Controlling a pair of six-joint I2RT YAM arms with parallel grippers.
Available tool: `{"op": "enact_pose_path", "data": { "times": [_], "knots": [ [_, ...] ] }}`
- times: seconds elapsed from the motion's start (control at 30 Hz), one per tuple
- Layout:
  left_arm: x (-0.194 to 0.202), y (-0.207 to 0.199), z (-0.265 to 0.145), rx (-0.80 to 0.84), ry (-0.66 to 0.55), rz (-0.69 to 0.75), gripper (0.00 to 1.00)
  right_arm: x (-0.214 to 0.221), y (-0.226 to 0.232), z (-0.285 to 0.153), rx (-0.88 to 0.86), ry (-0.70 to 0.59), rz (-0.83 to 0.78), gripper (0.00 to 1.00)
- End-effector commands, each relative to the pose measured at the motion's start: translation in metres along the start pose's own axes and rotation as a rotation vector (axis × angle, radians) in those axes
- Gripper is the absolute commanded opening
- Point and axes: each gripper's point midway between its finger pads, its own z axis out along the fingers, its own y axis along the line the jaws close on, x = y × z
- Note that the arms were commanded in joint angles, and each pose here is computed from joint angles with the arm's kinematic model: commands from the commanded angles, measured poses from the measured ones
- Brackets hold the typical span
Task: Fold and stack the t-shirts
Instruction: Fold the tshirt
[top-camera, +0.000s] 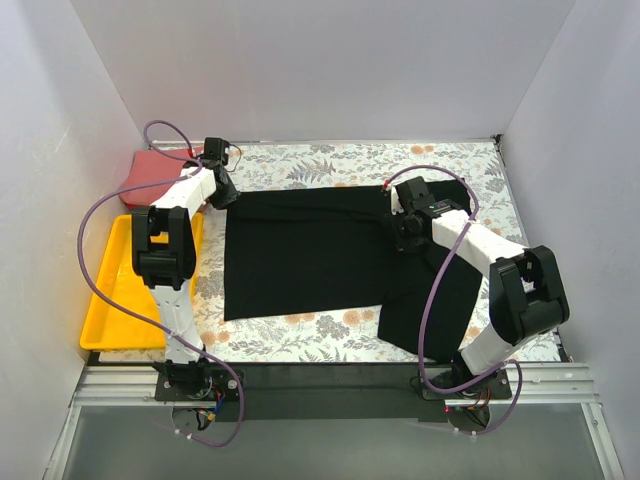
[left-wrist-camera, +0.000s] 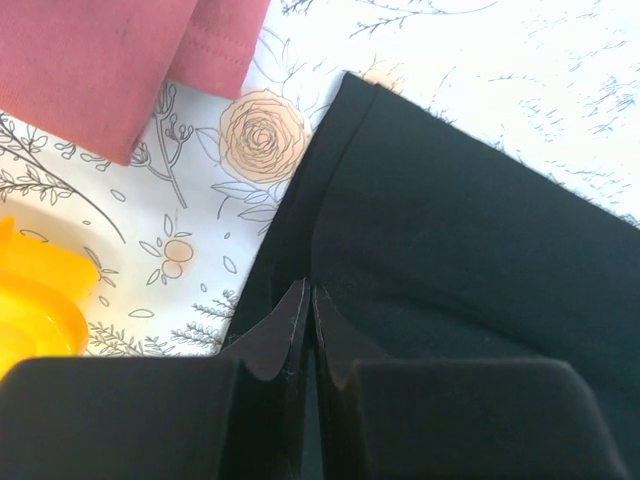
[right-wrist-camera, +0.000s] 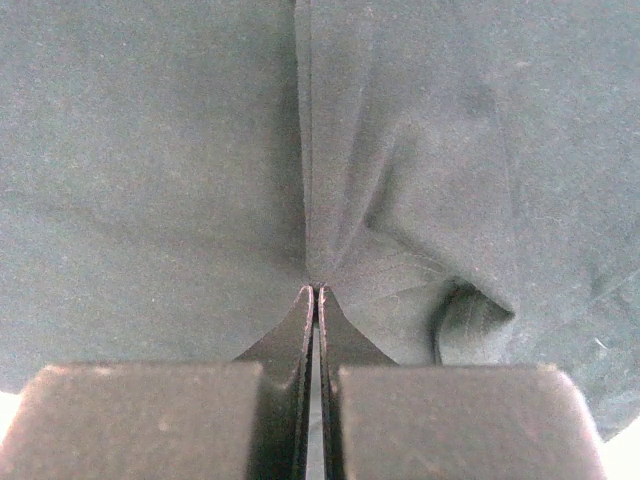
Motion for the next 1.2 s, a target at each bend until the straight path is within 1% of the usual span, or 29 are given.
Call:
{"op": "enact_pose_path", "data": {
  "times": [0.0,0.23,0.43,0.57,0.6,0.8,0.93,1.17],
  "knots": [
    [-0.004,0.005,-0.005,-0.035,0.005,0.038,0.01,0.004,-0.002,-0.011,0.015,0.015,-0.013,0.01],
    [0.001,0.011,0.000,-0.060,0.029,0.050,0.01,0.011,-0.001,-0.011,0.012,0.052,-0.014,0.01],
    [0.016,0.017,0.009,-0.082,0.070,0.048,0.01,0.026,0.001,0.002,0.000,0.119,-0.016,0.01],
    [0.021,0.020,0.011,-0.087,0.092,0.046,0.01,0.026,-0.002,0.009,0.020,0.145,-0.008,0.02],
    [0.019,0.017,0.008,-0.078,0.095,0.045,0.01,0.026,-0.007,0.010,0.049,0.153,0.002,0.02],
    [-0.015,0.006,-0.011,-0.043,0.028,0.036,0.01,0.004,-0.025,0.000,0.122,0.107,0.016,0.01],
    [-0.018,0.000,-0.012,-0.015,0.030,0.029,0.01,-0.004,-0.029,-0.008,0.141,0.077,0.023,0.01],
    [-0.009,0.001,-0.014,-0.012,0.056,0.020,0.02,-0.011,-0.030,-0.016,0.136,0.049,0.019,0.01]
  ]
}}
